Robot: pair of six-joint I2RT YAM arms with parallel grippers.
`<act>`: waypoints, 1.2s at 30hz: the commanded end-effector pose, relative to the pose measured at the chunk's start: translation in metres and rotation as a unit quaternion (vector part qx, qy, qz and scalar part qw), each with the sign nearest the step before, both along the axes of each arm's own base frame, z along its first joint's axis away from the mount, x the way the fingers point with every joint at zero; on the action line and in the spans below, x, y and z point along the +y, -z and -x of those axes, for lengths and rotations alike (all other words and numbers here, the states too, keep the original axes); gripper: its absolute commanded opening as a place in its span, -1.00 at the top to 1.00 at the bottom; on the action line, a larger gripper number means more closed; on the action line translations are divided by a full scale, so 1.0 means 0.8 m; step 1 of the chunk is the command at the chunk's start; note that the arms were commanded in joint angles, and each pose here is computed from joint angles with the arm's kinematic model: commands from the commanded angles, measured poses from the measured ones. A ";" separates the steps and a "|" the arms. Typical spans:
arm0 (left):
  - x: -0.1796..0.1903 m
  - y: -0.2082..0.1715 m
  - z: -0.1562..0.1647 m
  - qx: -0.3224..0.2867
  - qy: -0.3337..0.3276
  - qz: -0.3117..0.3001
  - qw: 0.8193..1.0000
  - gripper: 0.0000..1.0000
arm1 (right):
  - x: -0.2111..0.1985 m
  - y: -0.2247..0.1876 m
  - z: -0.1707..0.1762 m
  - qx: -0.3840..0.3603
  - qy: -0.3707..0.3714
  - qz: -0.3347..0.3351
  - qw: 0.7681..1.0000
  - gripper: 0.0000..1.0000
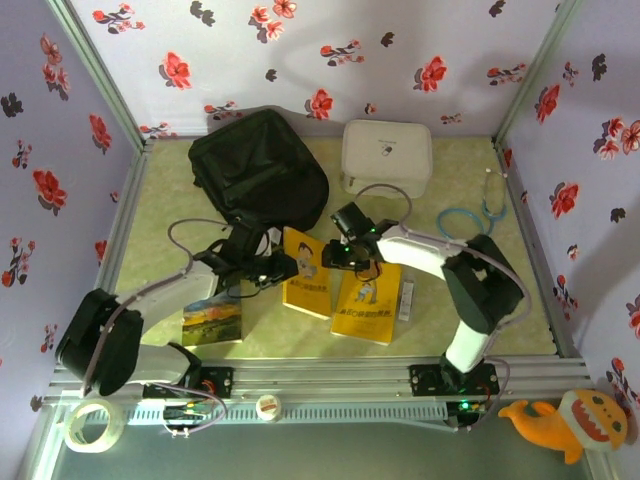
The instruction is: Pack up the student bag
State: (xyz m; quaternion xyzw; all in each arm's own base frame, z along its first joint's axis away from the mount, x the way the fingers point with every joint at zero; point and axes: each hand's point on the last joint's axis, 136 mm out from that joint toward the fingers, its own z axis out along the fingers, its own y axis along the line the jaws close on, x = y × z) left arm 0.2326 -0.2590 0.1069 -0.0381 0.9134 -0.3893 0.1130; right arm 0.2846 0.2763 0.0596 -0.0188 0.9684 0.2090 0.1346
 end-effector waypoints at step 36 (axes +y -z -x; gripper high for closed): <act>0.079 -0.358 -0.223 -0.284 -0.254 0.258 0.888 1.00 | 0.091 -0.336 -0.121 -0.113 0.156 -0.550 0.813 -0.98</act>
